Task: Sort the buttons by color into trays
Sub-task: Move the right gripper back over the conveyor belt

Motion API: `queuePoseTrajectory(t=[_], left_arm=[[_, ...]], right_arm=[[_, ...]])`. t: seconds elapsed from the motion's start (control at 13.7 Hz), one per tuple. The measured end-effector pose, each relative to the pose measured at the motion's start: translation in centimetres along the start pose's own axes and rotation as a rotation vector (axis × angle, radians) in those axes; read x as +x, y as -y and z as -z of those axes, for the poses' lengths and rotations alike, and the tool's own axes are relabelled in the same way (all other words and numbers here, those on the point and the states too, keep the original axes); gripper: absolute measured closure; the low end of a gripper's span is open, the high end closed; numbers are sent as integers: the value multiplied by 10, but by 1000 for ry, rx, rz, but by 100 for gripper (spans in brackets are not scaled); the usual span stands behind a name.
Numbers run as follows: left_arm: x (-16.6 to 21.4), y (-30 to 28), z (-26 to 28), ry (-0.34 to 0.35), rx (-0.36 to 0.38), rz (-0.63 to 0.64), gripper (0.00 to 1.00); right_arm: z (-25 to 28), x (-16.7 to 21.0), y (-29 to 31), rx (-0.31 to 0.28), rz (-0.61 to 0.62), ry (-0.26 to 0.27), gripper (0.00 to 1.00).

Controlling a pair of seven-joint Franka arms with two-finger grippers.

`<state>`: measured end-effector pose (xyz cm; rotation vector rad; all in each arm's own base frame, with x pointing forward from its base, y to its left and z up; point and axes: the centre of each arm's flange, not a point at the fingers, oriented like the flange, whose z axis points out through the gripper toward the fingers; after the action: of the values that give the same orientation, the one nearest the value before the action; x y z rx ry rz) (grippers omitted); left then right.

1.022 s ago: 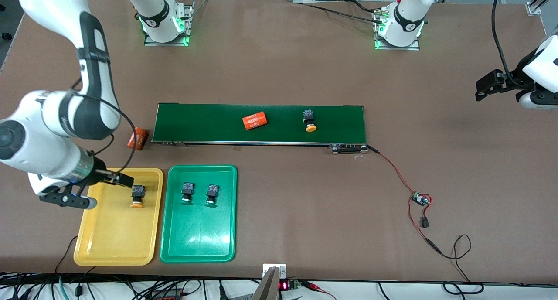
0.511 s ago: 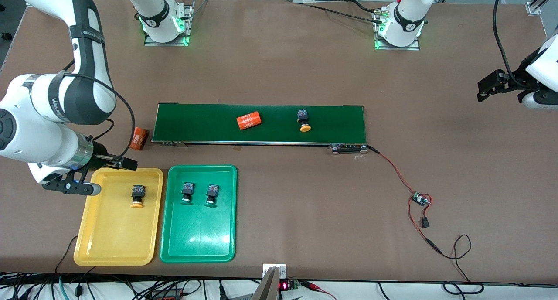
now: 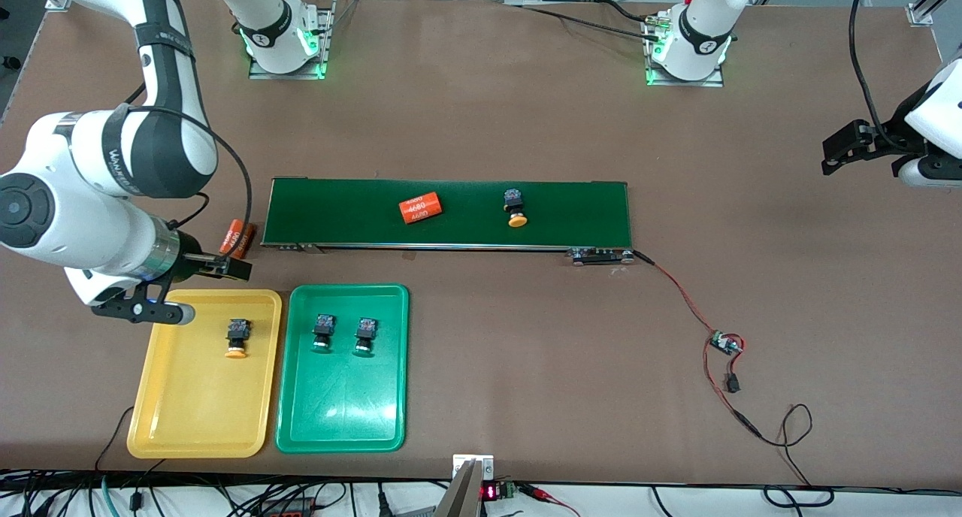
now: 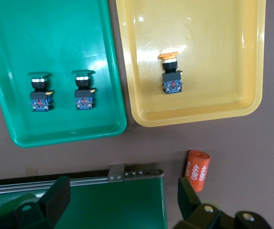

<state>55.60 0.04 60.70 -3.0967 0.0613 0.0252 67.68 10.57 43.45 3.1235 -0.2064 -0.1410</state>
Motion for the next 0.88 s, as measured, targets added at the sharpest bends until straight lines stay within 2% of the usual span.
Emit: queuePoseTrajectory(t=[0.51, 0.88], left_arm=[[0, -1, 0, 0, 0, -3, 0], [0, 1, 0, 0, 0, 1, 0]], right_arm=[[-19, -39, 35, 2, -22, 69, 0], [-25, -55, 52, 5, 4, 75, 0]])
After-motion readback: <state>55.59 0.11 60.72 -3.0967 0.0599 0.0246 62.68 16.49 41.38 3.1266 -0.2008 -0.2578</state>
